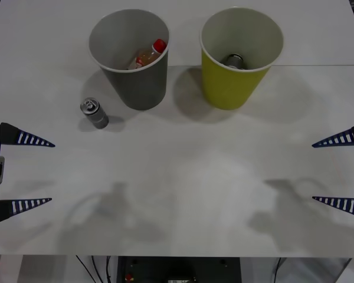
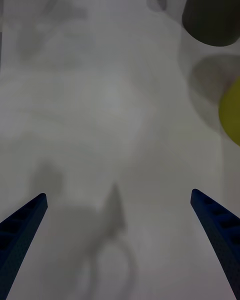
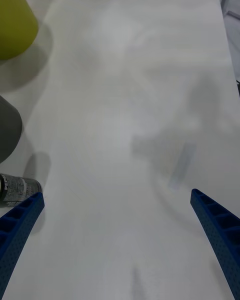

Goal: Put the can into the green bin and the plastic bottle into the gray bin

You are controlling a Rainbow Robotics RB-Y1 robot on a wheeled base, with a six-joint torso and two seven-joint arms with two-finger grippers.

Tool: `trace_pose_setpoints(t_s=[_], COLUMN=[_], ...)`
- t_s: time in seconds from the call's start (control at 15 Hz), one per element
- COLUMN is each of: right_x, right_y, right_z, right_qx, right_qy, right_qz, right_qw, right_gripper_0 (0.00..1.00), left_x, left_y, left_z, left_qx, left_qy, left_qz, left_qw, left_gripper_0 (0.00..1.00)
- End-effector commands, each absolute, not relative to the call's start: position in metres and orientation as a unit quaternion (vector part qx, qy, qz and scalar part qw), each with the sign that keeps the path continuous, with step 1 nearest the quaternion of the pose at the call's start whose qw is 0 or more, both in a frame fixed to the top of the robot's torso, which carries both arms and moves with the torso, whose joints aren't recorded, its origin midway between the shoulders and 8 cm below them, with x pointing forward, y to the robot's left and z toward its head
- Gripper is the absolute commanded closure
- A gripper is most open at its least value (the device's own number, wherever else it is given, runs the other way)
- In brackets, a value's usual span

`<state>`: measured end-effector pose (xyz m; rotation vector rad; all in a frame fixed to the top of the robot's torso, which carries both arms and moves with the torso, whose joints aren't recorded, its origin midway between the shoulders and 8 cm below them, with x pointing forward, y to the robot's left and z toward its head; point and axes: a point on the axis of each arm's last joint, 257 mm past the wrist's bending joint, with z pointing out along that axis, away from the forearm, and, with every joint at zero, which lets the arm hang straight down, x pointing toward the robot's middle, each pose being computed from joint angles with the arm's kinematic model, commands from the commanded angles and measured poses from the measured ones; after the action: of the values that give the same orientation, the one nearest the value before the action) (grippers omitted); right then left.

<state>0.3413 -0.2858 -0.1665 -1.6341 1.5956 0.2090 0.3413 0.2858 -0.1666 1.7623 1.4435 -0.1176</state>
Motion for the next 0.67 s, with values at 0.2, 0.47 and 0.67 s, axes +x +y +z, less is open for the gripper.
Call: trace_pose_setpoints(t_s=[0.2, 0.47, 0.67], right_x=[0.341, 0.341, 0.341], right_y=[-0.286, -0.286, -0.286], right_z=[-0.167, -0.167, -0.167], right_qx=[-0.649, -0.649, -0.649], right_qy=[0.634, 0.634, 0.634], right_qz=[0.083, 0.083, 0.083], right_qw=[0.411, 0.411, 0.411], right_gripper_0=[0.00, 0.00, 0.00], left_x=[0.338, 0.338, 0.349], left_y=[0.288, 0.288, 0.288], left_z=[-0.176, -0.173, -0.167], left_qx=[0.696, 0.689, 0.634], left_qy=[0.585, 0.591, 0.620], left_qz=[-0.057, -0.062, -0.097], left_qw=[0.412, 0.414, 0.452], left_gripper_0=[0.00, 0.00, 0.00])
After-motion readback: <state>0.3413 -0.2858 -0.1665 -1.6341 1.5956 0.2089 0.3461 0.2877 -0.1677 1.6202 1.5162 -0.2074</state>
